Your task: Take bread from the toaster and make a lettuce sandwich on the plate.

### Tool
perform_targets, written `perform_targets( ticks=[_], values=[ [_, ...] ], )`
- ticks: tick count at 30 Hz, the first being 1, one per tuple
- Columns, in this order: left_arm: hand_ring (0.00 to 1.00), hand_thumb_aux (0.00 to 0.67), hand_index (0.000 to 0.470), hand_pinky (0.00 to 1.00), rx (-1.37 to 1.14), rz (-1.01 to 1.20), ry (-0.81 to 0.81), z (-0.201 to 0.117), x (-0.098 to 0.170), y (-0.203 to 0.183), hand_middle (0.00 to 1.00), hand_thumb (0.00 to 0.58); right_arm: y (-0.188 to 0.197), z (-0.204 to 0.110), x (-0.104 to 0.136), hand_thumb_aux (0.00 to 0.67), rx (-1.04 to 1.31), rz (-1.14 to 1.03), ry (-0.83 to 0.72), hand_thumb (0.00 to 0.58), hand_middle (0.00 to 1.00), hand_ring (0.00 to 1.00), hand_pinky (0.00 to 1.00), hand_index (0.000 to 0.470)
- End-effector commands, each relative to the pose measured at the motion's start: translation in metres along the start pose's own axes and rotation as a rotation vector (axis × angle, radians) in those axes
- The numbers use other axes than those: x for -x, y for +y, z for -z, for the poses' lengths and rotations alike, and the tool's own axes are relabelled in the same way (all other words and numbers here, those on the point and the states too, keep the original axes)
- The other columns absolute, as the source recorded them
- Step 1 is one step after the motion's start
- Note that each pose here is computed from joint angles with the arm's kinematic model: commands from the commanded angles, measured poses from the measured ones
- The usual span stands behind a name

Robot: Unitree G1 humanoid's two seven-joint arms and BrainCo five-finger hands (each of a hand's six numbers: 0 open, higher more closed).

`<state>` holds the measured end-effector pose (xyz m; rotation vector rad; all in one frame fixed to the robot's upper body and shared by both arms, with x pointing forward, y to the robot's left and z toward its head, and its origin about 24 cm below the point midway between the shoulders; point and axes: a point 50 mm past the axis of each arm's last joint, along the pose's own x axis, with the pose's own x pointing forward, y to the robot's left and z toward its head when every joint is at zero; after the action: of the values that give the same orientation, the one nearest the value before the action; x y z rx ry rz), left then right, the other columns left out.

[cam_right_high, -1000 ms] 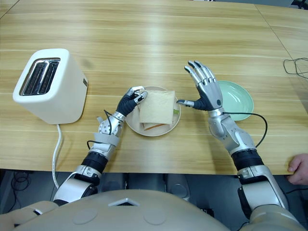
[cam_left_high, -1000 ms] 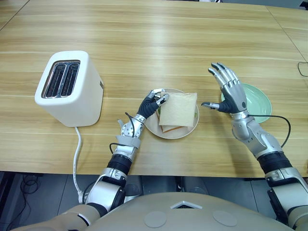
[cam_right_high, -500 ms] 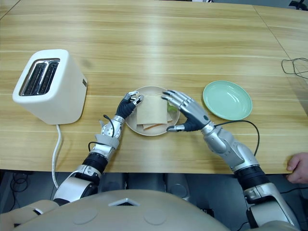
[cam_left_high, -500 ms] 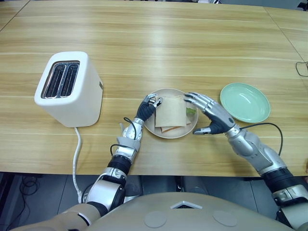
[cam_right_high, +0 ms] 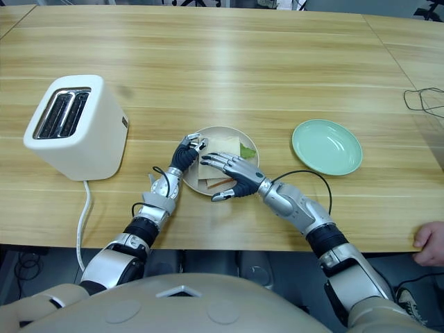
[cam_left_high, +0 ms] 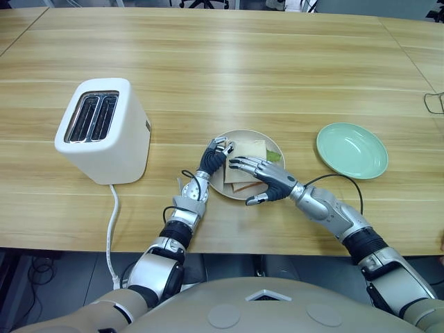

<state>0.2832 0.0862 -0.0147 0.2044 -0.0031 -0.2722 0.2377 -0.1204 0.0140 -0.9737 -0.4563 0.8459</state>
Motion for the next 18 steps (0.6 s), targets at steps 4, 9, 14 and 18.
perform_targets(
  ticks=[4,9,14,18],
  values=[
    [1.00,0.670,0.460,1.00,-0.016,-0.006,0.117,0.024,0.013,0.002,1.00,0.580,0.036,0.005,0.018,0.000,-0.065,-0.232,0.062,0.000,0.00,0.00,0.00,0.000],
    [1.00,0.670,0.460,1.00,-0.053,-0.047,0.098,0.021,0.011,0.011,1.00,0.580,0.046,0.011,0.024,0.000,-0.079,-0.317,0.111,0.000,0.00,0.00,0.00,0.000],
    [0.73,0.000,0.000,0.73,-0.372,-0.186,-0.131,-0.012,0.006,0.036,0.73,0.000,0.046,0.017,0.022,0.000,-0.078,-0.330,0.144,0.000,0.00,0.00,0.00,0.000],
    [0.46,0.000,0.000,0.46,-0.598,-0.404,-0.417,-0.062,0.011,0.068,0.46,0.000,0.049,0.026,0.021,0.000,-0.071,-0.340,0.192,0.000,0.00,0.00,0.00,0.000]
  ],
)
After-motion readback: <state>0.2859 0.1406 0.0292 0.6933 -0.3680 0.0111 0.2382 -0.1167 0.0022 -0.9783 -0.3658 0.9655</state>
